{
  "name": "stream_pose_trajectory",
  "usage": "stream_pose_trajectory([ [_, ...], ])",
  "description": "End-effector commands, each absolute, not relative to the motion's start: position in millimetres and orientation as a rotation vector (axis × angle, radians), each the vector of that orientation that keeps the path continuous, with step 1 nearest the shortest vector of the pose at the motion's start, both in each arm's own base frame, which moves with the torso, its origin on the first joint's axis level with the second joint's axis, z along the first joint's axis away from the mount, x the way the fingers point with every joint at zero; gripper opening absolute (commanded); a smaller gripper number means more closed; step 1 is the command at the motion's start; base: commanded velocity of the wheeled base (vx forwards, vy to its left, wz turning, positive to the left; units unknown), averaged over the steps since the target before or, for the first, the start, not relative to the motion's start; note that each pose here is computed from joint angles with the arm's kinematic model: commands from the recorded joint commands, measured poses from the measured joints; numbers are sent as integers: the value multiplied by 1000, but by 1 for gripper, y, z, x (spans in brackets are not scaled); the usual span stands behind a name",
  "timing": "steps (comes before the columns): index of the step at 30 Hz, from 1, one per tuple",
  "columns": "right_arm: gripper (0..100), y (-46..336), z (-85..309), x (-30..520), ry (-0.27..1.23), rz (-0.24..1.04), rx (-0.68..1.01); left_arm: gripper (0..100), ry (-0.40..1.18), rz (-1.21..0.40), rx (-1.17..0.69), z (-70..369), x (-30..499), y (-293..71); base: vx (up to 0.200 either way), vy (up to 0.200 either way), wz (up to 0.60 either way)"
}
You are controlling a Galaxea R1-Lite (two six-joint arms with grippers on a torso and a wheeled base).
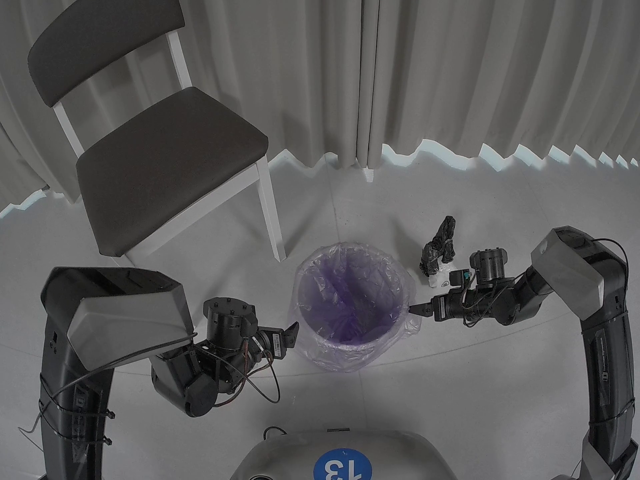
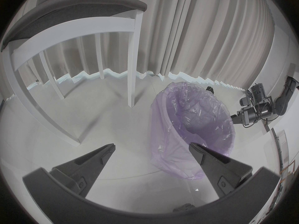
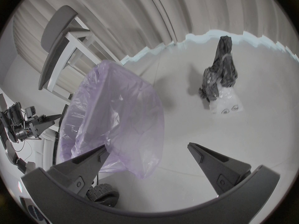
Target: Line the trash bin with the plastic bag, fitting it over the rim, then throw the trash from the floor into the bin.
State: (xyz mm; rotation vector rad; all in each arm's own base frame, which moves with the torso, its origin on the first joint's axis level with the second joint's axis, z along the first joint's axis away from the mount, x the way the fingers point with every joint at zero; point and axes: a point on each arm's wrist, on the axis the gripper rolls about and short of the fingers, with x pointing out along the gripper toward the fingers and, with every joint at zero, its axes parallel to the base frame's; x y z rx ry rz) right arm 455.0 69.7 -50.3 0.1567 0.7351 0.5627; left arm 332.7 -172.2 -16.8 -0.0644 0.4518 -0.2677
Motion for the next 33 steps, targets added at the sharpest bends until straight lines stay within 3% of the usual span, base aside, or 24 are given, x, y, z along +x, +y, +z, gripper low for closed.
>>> stream_pose_trajectory([
  [1,100,77,-48,466,744,574,157,100,452,-278,-61,-13,327,-174,0,0,0],
  [12,100,85,-64,506,790,577,150,100,441,-295,-62,-4,320,-176,0,0,0],
  [33,100,73,-85,502,872,546,148,100,478,-283,-53,-20,322,-175,0,0,0],
])
